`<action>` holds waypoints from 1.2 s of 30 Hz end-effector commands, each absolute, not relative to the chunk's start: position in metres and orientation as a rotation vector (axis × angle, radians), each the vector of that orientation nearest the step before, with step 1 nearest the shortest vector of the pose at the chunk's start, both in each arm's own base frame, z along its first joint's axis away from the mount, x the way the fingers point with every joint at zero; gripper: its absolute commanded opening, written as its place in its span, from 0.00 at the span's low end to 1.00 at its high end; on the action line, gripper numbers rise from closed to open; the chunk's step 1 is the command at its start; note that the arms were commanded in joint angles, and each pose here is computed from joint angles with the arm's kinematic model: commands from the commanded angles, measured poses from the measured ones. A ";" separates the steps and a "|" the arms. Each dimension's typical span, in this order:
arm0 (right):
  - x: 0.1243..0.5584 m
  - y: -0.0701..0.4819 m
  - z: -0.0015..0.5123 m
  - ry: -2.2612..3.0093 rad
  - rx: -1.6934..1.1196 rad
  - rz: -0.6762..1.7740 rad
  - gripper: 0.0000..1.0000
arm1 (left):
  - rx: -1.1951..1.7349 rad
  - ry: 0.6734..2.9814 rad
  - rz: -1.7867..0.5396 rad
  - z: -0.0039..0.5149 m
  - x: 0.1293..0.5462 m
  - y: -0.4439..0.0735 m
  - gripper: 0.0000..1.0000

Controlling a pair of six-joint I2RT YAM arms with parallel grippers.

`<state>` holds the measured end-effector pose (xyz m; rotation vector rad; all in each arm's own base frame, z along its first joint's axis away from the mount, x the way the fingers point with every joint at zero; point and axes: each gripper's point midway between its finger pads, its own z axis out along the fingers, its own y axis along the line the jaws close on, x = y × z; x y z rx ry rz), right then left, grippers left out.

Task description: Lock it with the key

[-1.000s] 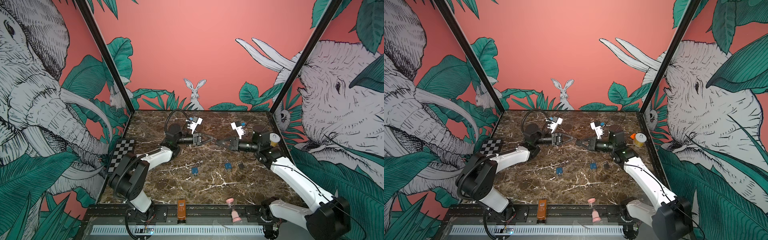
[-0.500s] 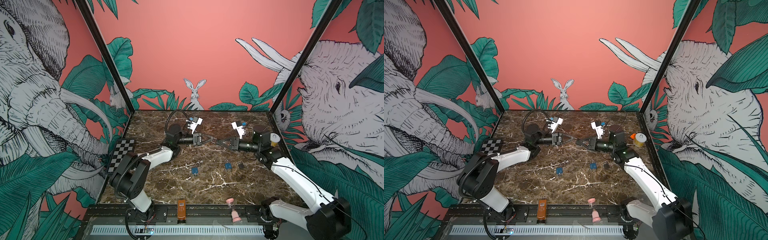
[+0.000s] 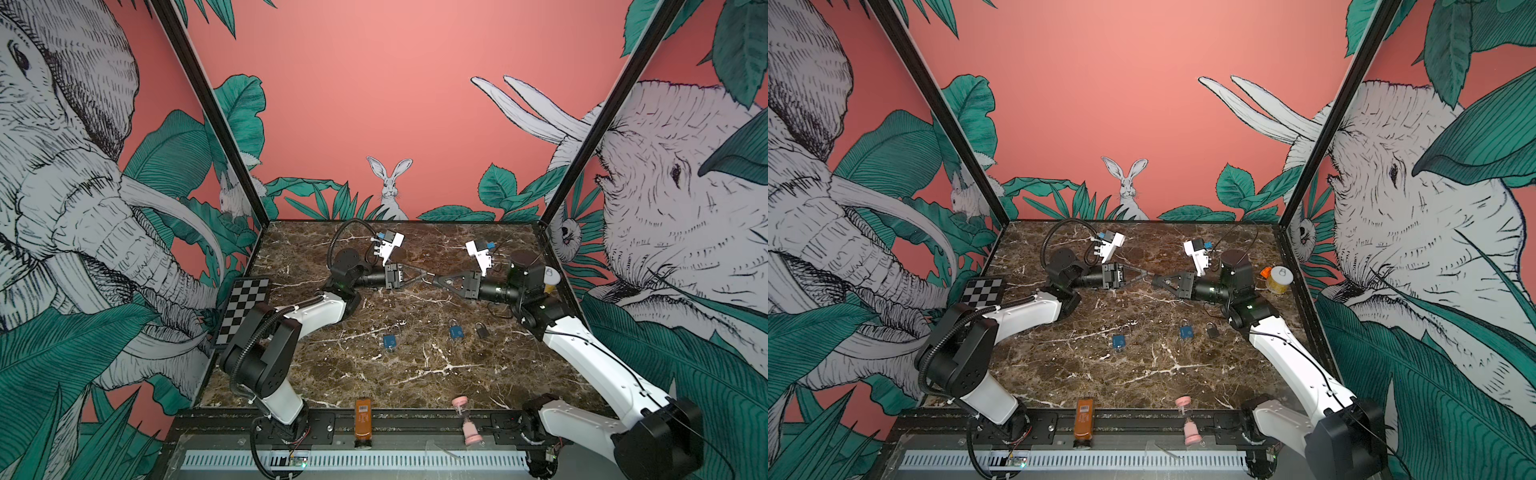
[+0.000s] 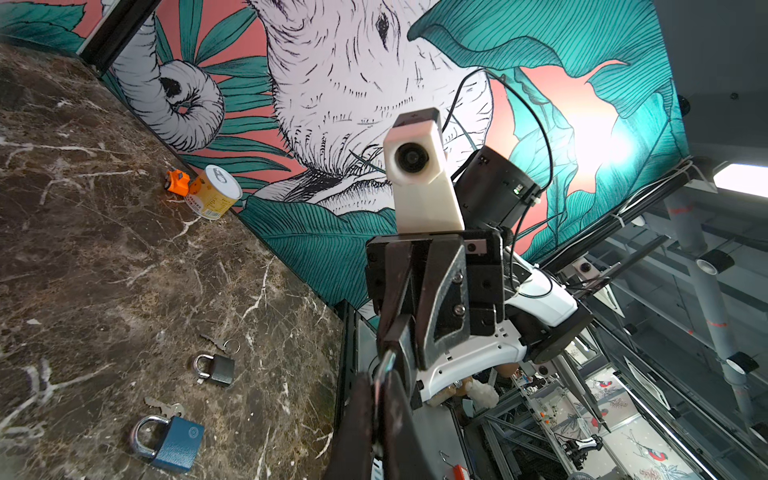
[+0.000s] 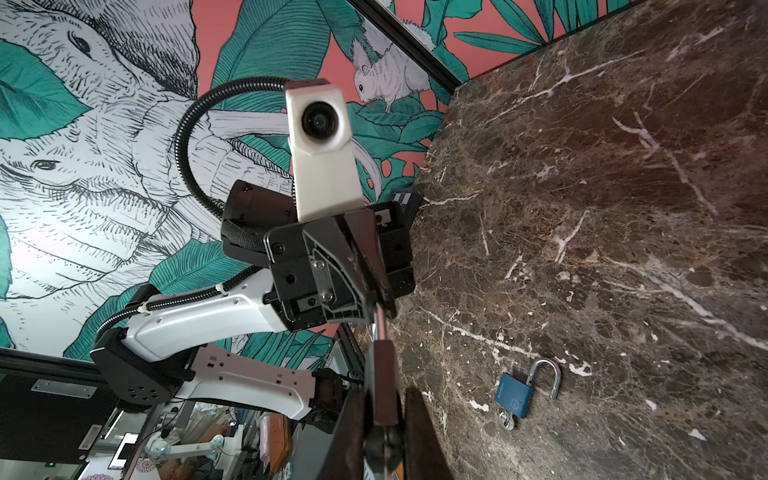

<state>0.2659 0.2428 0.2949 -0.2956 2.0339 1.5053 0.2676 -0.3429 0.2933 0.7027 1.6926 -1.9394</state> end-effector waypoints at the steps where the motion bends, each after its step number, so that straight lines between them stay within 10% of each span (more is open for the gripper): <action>1: 0.273 0.244 0.314 1.923 -0.336 1.502 0.00 | 0.853 1.610 -1.985 0.309 0.240 -0.354 0.00; 36: 0.299 0.299 0.265 2.009 -0.331 1.565 0.00 | 1.082 1.554 -2.057 0.306 0.176 -0.398 0.00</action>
